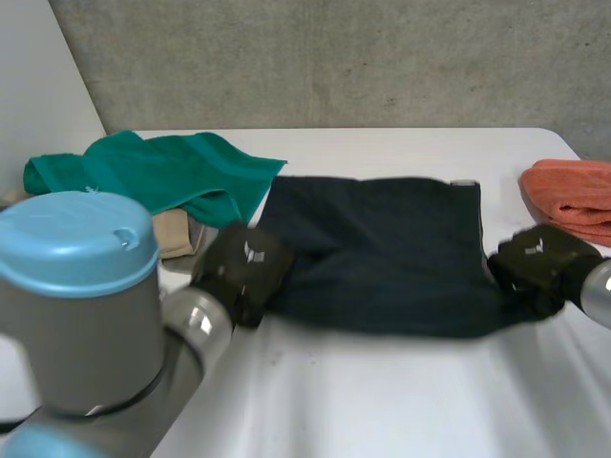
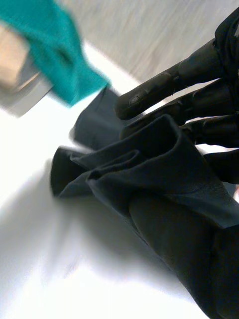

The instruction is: Fold the laundry.

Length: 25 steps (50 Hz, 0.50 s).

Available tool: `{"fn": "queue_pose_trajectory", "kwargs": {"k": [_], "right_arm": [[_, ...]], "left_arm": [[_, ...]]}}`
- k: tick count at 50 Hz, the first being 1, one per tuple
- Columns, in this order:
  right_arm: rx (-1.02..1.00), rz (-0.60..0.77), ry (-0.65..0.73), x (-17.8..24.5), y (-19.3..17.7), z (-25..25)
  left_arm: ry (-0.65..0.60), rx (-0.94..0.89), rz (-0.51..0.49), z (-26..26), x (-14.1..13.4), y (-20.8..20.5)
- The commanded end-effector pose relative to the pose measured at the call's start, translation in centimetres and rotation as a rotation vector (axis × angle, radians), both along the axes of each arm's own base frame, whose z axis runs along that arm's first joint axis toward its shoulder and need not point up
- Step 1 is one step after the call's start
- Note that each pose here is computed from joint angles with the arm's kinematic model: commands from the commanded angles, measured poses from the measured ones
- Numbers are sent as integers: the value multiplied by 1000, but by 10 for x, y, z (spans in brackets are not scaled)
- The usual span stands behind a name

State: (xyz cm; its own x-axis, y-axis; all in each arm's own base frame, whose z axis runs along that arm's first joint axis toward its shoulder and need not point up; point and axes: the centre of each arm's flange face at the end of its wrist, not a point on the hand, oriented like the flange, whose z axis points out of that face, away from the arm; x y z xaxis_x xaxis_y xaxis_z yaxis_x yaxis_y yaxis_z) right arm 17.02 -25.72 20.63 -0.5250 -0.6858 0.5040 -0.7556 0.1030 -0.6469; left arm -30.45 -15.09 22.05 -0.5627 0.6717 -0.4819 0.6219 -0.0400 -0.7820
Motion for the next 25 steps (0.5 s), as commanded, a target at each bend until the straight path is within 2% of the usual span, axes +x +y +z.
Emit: {"fn": "queue_pose_trajectory", "kwargs": {"k": [1, 3, 7, 11, 13, 17, 20, 25], "right_arm": [[170, 127, 181, -13, 50, 11], [156, 124, 184, -16, 52, 13], [104, 95, 160, -17, 43, 14], [-6, 30, 82, -16, 18, 15], [-54, -20, 14, -15, -7, 10], [-137, -22, -85, 4, -39, 2], [-217, -2, -129, 26, -57, 0], [-356, -22, -123, 48, -94, -14]], "left_arm": [[-241, 254, -79, -9, 26, 60], [-233, 245, -86, -9, 24, 61], [-142, 142, -82, -10, 5, 40], [-37, 29, -36, -11, -17, -2], [13, -28, 21, -15, -24, -40], [82, -120, 91, -21, -32, -94], [113, -212, 108, -27, -40, -126], [127, -383, 102, -41, -60, -164]]}}
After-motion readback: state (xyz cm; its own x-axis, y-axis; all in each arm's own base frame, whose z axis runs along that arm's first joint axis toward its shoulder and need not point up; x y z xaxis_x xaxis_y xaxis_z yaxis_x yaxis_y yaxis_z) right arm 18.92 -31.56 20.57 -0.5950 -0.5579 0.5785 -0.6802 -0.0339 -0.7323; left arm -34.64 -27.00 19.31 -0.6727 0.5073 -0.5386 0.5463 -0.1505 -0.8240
